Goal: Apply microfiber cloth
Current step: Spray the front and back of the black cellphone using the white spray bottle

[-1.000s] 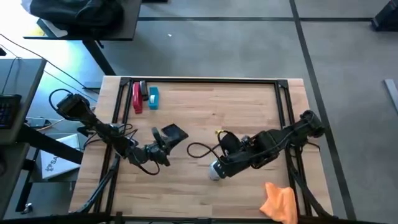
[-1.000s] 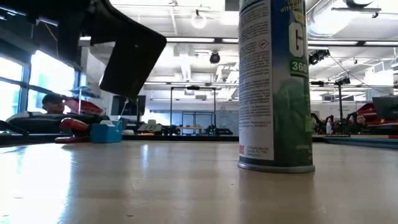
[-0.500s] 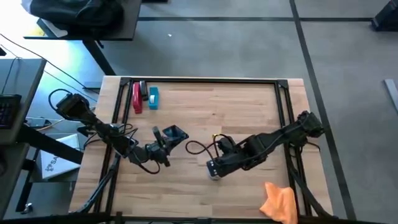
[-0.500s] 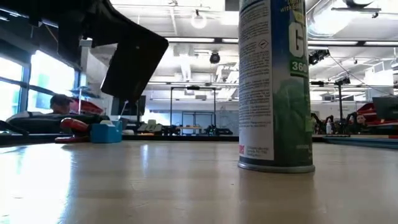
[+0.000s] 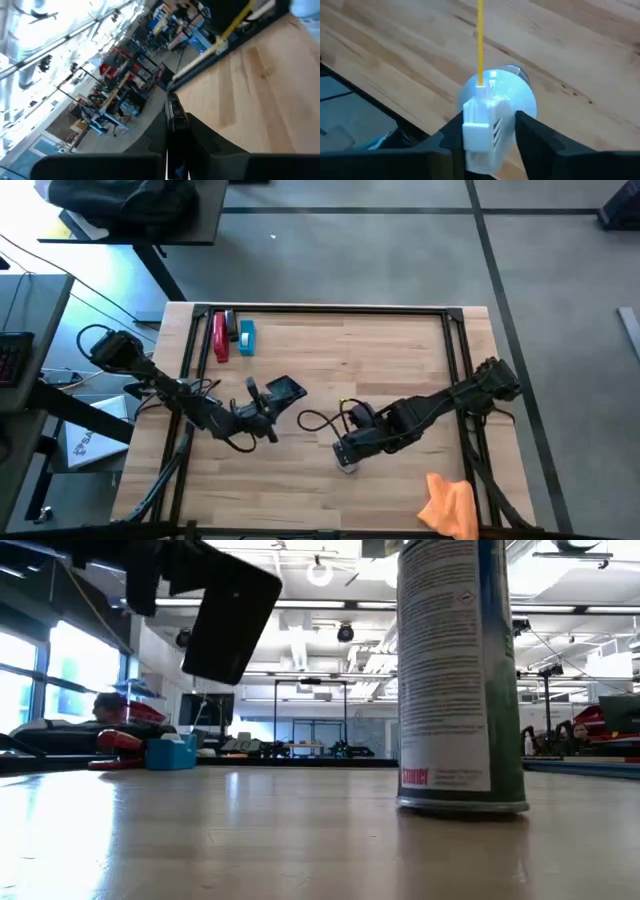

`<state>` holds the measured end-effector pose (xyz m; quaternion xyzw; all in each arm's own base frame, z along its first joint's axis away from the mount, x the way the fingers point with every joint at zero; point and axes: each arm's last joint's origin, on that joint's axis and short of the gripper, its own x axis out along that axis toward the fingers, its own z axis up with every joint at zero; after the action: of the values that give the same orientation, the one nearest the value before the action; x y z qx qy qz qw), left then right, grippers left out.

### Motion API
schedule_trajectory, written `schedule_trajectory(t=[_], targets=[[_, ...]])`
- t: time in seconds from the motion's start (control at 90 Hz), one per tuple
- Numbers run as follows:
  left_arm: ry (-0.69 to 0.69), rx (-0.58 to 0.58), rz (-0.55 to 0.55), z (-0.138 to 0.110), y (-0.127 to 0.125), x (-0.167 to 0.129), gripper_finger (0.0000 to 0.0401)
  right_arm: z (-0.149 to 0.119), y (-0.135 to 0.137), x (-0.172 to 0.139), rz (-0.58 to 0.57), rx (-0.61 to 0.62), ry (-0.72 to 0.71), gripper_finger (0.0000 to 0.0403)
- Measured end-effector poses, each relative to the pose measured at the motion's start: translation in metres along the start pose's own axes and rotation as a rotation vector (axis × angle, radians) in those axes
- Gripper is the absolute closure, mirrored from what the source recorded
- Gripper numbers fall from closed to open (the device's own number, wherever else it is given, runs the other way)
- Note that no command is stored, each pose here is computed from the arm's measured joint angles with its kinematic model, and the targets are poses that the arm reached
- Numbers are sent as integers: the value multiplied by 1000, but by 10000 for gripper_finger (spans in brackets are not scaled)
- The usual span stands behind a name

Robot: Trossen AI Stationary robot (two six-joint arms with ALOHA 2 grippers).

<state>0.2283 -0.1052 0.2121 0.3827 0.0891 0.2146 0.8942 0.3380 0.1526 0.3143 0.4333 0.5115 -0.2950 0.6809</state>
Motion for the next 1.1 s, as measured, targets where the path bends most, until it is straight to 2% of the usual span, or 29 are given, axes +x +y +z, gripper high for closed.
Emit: schedule_trajectory(t=[0.144,0.3,0.478,0.656,0.711,0.856,1.011,1.1], targets=[[-5,18,26,1,4,3,384,5,-2,-2,-5,-54,-3,374],[-9,29,62,12,13,10,384,16,-4,-15,-55,-113,-39,374],[-19,25,76,21,17,13,384,33,-23,-55,-179,-208,-130,374],[16,46,83,19,15,10,384,47,-40,-81,-127,-243,-180,374],[33,49,93,19,14,9,384,48,-49,-89,-131,-285,-201,374],[56,54,104,20,13,6,384,48,-75,-100,-142,-274,-247,374],[65,65,103,22,10,0,384,41,-124,-97,-194,-192,-234,374],[68,63,105,23,9,-3,384,34,-154,-87,-231,-105,-216,374]])
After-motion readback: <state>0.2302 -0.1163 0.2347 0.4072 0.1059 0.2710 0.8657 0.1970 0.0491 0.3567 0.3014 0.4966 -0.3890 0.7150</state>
